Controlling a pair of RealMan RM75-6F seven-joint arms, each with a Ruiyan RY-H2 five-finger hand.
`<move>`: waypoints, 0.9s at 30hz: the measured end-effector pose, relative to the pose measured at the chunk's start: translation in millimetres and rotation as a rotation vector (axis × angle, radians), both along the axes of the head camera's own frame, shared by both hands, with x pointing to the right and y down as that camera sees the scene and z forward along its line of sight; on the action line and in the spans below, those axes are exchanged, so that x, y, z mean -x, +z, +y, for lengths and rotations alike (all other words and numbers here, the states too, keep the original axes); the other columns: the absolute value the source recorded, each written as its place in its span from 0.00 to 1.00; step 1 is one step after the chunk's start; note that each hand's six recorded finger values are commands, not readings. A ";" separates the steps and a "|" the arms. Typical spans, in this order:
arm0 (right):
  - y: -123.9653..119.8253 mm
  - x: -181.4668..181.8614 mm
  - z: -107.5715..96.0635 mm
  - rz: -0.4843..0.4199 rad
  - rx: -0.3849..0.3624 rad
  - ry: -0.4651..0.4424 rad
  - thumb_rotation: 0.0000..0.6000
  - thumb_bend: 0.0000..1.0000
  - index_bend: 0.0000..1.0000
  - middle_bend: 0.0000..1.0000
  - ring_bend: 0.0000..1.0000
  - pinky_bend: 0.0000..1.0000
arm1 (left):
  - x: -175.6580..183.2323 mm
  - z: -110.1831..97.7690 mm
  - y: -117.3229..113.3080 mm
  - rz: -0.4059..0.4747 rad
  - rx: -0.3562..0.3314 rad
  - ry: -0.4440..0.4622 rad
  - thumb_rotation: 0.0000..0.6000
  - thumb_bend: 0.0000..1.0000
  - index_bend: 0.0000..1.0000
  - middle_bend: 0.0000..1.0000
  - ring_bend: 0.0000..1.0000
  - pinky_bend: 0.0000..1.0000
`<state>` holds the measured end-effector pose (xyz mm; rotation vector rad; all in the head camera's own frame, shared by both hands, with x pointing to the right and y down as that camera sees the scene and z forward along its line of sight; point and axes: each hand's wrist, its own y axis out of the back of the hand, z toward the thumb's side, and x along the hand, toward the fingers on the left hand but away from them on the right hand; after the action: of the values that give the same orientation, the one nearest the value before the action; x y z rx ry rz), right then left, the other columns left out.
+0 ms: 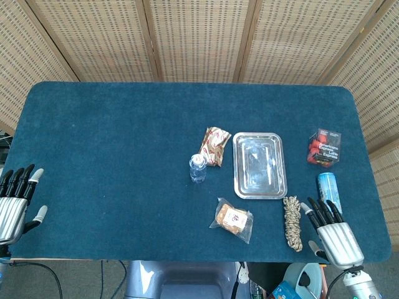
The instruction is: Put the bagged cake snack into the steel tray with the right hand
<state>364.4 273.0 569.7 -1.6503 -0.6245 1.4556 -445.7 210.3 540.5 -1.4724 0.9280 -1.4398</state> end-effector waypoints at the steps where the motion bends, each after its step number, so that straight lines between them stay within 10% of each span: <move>1: 1.7 3.1 0.5 0.003 0.009 -0.014 1.00 0.30 0.01 0.00 0.00 0.00 | 0.0 0.0 0.1 0.000 0.001 -0.004 0.97 0.36 0.00 0.00 0.00 0.00; 27: 18.1 100.4 0.7 -0.050 0.113 -0.361 1.00 0.30 0.01 0.00 0.00 0.00 | 1.3 7.7 -2.6 -0.013 0.006 -0.056 0.97 0.36 0.00 0.00 0.00 0.00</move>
<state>264.0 273.7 587.8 -1.7834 -0.2548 1.2076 -447.0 218.1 537.9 -1.4500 0.9641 -1.4919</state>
